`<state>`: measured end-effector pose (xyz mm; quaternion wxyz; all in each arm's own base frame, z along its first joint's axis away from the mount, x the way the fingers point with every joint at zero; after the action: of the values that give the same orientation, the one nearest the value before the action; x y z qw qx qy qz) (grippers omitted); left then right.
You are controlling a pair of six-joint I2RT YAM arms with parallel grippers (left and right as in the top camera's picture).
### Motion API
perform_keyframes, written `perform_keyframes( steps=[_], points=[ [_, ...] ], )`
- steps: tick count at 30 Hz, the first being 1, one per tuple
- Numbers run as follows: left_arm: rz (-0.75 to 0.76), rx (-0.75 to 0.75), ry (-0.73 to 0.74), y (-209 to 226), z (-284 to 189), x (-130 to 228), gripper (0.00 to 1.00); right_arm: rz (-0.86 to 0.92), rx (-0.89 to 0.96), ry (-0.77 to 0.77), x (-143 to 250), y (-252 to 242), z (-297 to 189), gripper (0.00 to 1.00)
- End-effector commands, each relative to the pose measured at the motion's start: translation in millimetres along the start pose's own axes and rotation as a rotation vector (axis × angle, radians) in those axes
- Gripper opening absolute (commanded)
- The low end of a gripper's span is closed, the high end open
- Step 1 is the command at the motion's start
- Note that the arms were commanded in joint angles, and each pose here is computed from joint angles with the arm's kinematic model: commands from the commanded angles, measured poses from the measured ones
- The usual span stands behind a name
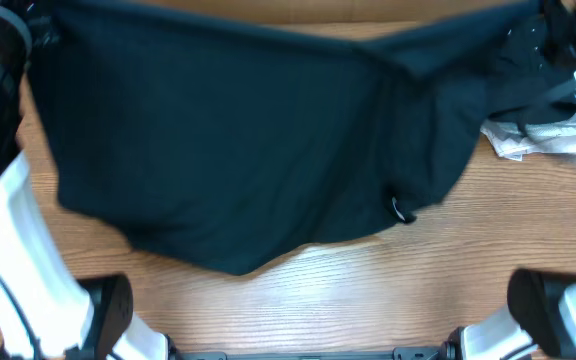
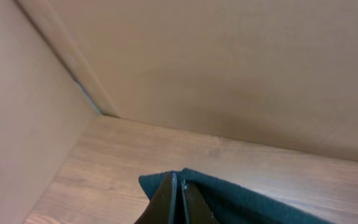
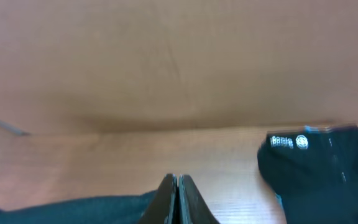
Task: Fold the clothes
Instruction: 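Lift the shirt with both grippers and stretch it toward the far edge, then lay the shirt flat, pulling both grippers toward the near side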
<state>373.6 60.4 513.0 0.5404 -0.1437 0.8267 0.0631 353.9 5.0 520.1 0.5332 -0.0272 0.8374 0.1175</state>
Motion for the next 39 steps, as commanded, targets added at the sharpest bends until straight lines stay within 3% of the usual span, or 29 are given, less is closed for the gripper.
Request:
perform_keyframes(
  steps=[1,7,15,20,24,31,35,39],
  points=[
    [0.005,-0.004,-0.014,-5.6,52.5,-5.1,0.04,-0.019,0.022,-0.038,-15.2,-24.1,55.2,0.04],
    [-0.019,0.088,-0.192,-30.0,104.6,-39.7,0.04,-0.099,0.004,-0.277,-67.3,-29.7,91.1,0.04],
    [-0.042,0.123,-0.423,-31.8,73.8,-89.5,0.04,-0.177,-0.001,-0.517,-115.6,-18.8,61.1,0.04],
    [0.006,0.097,-0.409,-28.9,73.3,-86.3,0.04,-0.176,0.015,-0.524,-117.2,-24.4,59.3,0.04],
    [0.038,0.078,-0.246,-26.0,85.6,-52.8,0.04,-0.133,0.021,-0.397,-92.3,-31.5,74.8,0.04],
    [0.079,0.025,0.401,-13.9,108.1,88.5,0.04,0.032,0.037,0.143,28.5,-55.2,131.2,0.04],
    [0.084,0.048,0.685,-17.1,120.0,149.7,0.04,0.098,0.039,0.36,81.2,-61.0,143.5,0.04],
    [0.045,0.087,0.812,-24.8,129.6,180.5,0.04,0.148,0.051,0.506,114.8,-63.9,141.9,0.04]
  ],
)
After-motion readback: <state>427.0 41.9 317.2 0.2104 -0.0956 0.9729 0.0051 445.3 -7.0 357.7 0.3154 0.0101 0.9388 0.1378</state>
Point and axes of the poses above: each gripper's point midway between its finger pads, its own z axis out along the fingers, its own y axis along the line the jaws close on, x = y × z, the point moved 3 cm from there along -z, back along the fingers, and after that the axes turned 5 degrees about -z, right-handed, at the moved point
